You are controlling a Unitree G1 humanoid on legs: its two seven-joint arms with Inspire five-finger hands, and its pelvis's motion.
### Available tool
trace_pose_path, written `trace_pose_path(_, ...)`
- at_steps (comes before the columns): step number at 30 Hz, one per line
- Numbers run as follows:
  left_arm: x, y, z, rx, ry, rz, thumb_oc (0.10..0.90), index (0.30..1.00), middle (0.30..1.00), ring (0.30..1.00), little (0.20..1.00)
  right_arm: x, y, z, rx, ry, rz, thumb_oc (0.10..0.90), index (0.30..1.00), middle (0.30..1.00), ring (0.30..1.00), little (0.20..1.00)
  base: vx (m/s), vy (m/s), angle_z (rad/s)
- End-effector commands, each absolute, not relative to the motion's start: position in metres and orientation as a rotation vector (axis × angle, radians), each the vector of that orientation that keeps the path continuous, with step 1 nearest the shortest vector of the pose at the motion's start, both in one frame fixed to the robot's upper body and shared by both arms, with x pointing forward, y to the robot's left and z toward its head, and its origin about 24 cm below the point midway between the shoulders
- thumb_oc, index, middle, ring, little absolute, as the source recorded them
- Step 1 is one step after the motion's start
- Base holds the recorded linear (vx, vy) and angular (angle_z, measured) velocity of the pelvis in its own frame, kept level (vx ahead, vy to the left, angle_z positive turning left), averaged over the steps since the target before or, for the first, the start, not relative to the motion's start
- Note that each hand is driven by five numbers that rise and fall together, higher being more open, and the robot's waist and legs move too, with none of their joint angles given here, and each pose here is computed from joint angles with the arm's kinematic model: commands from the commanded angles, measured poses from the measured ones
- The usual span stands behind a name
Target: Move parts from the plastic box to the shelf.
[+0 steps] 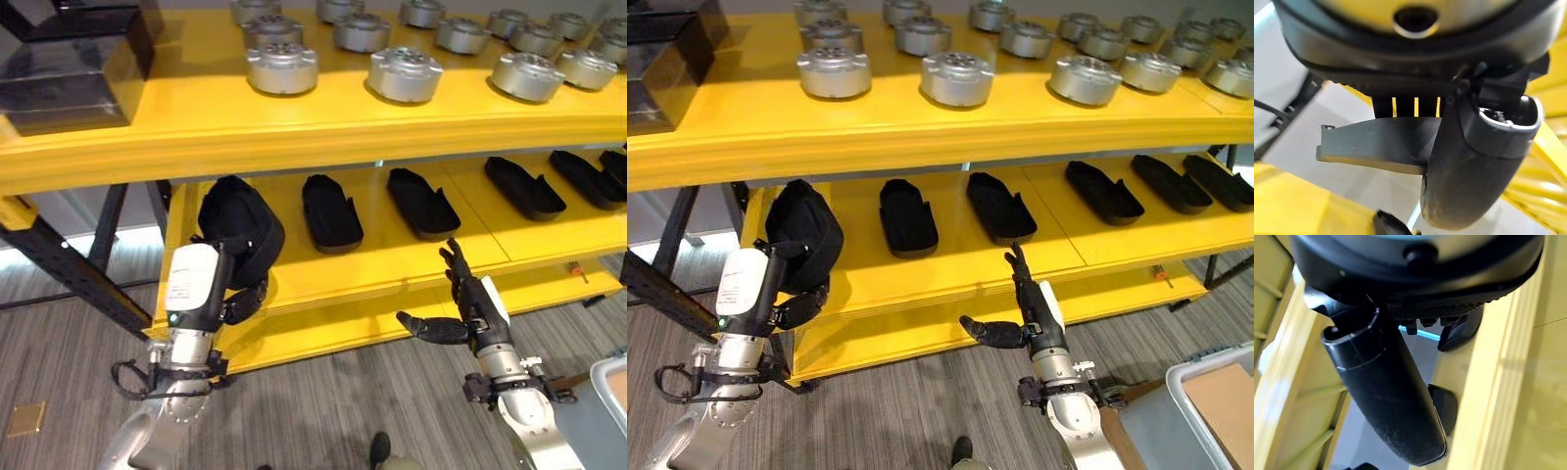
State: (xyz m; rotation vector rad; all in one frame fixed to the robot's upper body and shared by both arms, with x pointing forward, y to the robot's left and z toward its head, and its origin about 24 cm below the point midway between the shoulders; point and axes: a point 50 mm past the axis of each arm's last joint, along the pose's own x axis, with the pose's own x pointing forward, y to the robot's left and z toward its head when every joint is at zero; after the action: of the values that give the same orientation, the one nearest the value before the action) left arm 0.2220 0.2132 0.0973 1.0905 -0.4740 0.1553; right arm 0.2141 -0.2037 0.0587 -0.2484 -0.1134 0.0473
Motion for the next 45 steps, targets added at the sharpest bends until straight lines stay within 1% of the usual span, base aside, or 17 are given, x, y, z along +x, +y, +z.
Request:
trace_pose_path(1, 0.247, 0.213, 0.152, 1.144, -0.749, 0.293, 0.400, 0.300, 0.300, 0.300, 0.300, 0.229, -0.200, 0.120, -0.227, -0.440, 0.063, 0.900, 1.000, 1.000, 1.000, 1.000, -0.06, -0.036, -0.04)
trace_pose_path(6, 0.260, 0.221, 0.152, 1.193, -0.725, 0.341, 0.400, 0.300, 0.300, 0.300, 0.300, 0.234, -0.196, 0.127, -0.226, -0.470, 0.076, 0.900, 1.000, 1.000, 1.000, 1.000, -0.09, -0.020, -0.07)
trace_pose_path(8, 0.270, 0.233, 0.153, 1.241, -0.685, 0.407, 0.400, 0.300, 0.300, 0.300, 0.300, 0.238, -0.193, 0.131, -0.224, -0.490, 0.090, 0.900, 1.000, 1.000, 1.000, 1.000, -0.11, -0.021, -0.23)
trace_pose_path(10, 0.272, 0.237, 0.153, 1.260, -0.671, 0.424, 0.400, 0.300, 0.300, 0.300, 0.300, 0.238, -0.193, 0.132, -0.224, -0.494, 0.091, 0.900, 1.000, 1.000, 1.000, 1.000, -0.06, -0.013, -0.15)
trace_pose_path(15, 0.281, 0.261, 0.161, 1.363, -0.619, 0.523, 0.400, 0.300, 0.300, 0.300, 0.300, 0.240, -0.192, 0.137, -0.225, -0.516, 0.102, 0.900, 1.000, 1.000, 1.000, 1.000, -0.03, -0.003, -0.01)
trace_pose_path(16, 0.281, 0.261, 0.161, 1.364, -0.619, 0.524, 0.400, 0.300, 0.300, 0.300, 0.300, 0.240, -0.192, 0.137, -0.224, -0.517, 0.102, 0.900, 1.000, 1.000, 1.000, 1.000, -0.05, 0.001, -0.02)
trace_pose_path(18, 0.286, 0.277, 0.166, 1.460, -0.582, 0.548, 0.400, 0.300, 0.300, 0.300, 0.300, 0.242, -0.191, 0.140, -0.232, -0.530, 0.118, 0.900, 1.000, 1.000, 1.000, 1.000, -0.03, 0.011, -0.02)
trace_pose_path(21, 0.291, 0.284, 0.171, 1.526, -0.570, 0.556, 0.400, 0.300, 0.300, 0.300, 0.300, 0.243, -0.188, 0.142, -0.226, -0.537, 0.136, 0.900, 1.000, 1.000, 1.000, 1.000, -0.03, 0.019, -0.06)
trace_pose_path(23, 0.293, 0.287, 0.172, 1.550, -0.558, 0.557, 0.400, 0.300, 0.300, 0.300, 0.300, 0.244, -0.188, 0.142, -0.226, -0.539, 0.137, 0.900, 1.000, 1.000, 1.000, 1.000, 0.00, 0.000, 0.00)
trace_pose_path(27, 0.298, 0.301, 0.174, 1.713, -0.503, 0.518, 0.400, 0.300, 0.300, 0.300, 0.300, 0.246, -0.185, 0.145, -0.229, -0.556, 0.157, 0.900, 1.000, 1.000, 1.000, 1.000, -0.01, 0.017, 0.00)
trace_pose_path(29, 0.300, 0.302, 0.174, 1.737, -0.497, 0.506, 0.400, 0.300, 0.300, 0.300, 0.300, 0.246, -0.185, 0.145, -0.230, -0.558, 0.158, 0.900, 1.000, 1.000, 1.000, 1.000, 0.00, 0.000, 0.00)
trace_pose_path(32, 0.304, 0.311, 0.183, 1.899, -0.475, 0.453, 0.400, 0.300, 0.300, 0.300, 0.300, 0.246, -0.185, 0.146, -0.236, -0.564, 0.166, 0.900, 1.000, 1.000, 1.000, 1.000, -0.01, 0.029, 0.01)
trace_pose_path(34, 0.305, 0.310, 0.183, 1.900, -0.478, 0.452, 0.400, 0.300, 0.300, 0.300, 0.300, 0.246, -0.185, 0.146, -0.234, -0.565, 0.164, 0.900, 1.000, 1.000, 1.000, 1.000, 0.00, 0.007, 0.02)
trace_pose_path(36, 0.306, 0.316, 0.188, 1.981, -0.462, 0.430, 0.400, 0.300, 0.300, 0.300, 0.300, 0.245, -0.186, 0.144, -0.237, -0.561, 0.169, 0.900, 1.000, 1.000, 1.000, 1.000, -0.01, 0.044, 0.05)
trace_pose_path(45, 0.309, 0.322, 0.201, 2.178, -0.446, 0.324, 0.400, 0.300, 0.300, 0.300, 0.300, 0.243, -0.190, 0.143, -0.255, -0.553, 0.166, 0.900, 1.000, 1.000, 1.000, 1.000, -0.01, 0.025, 0.05)
